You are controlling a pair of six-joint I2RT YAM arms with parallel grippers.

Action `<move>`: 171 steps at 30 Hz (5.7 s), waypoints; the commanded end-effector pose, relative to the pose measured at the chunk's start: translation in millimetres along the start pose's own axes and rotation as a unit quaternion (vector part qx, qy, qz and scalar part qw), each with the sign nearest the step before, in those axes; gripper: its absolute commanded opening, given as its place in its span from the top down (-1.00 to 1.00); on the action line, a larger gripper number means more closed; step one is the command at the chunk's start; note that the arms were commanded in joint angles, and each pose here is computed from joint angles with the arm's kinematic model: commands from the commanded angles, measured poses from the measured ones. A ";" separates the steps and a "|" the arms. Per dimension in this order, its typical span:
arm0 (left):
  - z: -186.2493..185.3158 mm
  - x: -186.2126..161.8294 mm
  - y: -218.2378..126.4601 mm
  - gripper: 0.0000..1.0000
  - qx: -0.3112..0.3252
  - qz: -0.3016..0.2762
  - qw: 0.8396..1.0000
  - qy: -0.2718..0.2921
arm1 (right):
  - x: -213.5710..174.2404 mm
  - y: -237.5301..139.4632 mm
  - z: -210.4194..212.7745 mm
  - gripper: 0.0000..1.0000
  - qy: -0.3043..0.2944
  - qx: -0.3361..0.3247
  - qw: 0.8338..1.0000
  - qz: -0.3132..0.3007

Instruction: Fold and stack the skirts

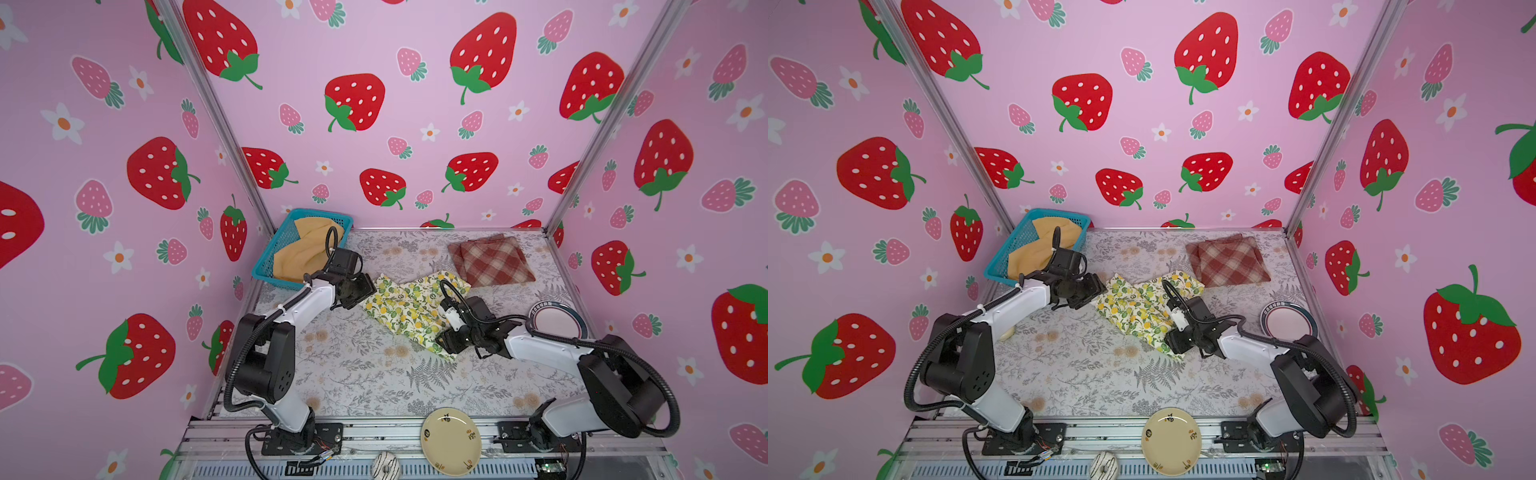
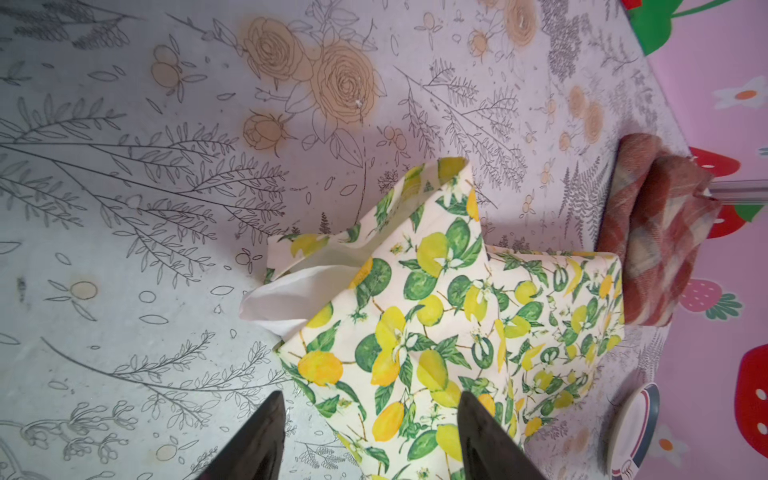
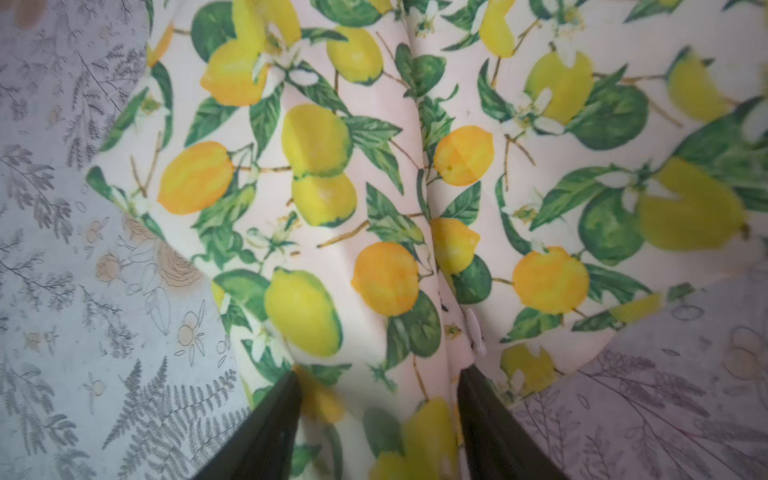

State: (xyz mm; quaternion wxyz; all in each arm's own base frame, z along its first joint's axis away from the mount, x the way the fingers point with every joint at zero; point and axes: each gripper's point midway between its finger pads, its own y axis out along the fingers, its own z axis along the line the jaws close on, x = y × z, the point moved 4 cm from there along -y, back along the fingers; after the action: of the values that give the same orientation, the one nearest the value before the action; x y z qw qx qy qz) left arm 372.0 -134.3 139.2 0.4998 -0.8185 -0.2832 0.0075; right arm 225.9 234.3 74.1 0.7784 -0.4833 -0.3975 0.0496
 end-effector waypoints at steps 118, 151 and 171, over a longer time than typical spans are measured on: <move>-80.3 -93.5 23.6 -0.27 -0.031 0.071 0.996 0.043 | -4.8 -96.6 90.6 0.91 -0.049 -0.091 0.988 -0.113; -87.9 -96.0 88.3 0.62 -0.018 0.118 0.992 0.041 | -6.0 -96.5 97.6 0.91 -0.059 -0.086 0.989 -0.108; -96.6 -68.6 3.4 0.36 -0.073 0.055 0.995 0.049 | -28.8 -82.6 80.1 0.90 -0.048 -0.121 0.988 -0.084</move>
State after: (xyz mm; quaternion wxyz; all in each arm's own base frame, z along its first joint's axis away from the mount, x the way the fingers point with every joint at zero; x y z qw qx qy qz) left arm 362.7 -242.3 189.7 0.4261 -0.8677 -0.2505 -0.0520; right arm 127.2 237.4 146.1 0.6991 -0.5252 -0.4841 -0.0329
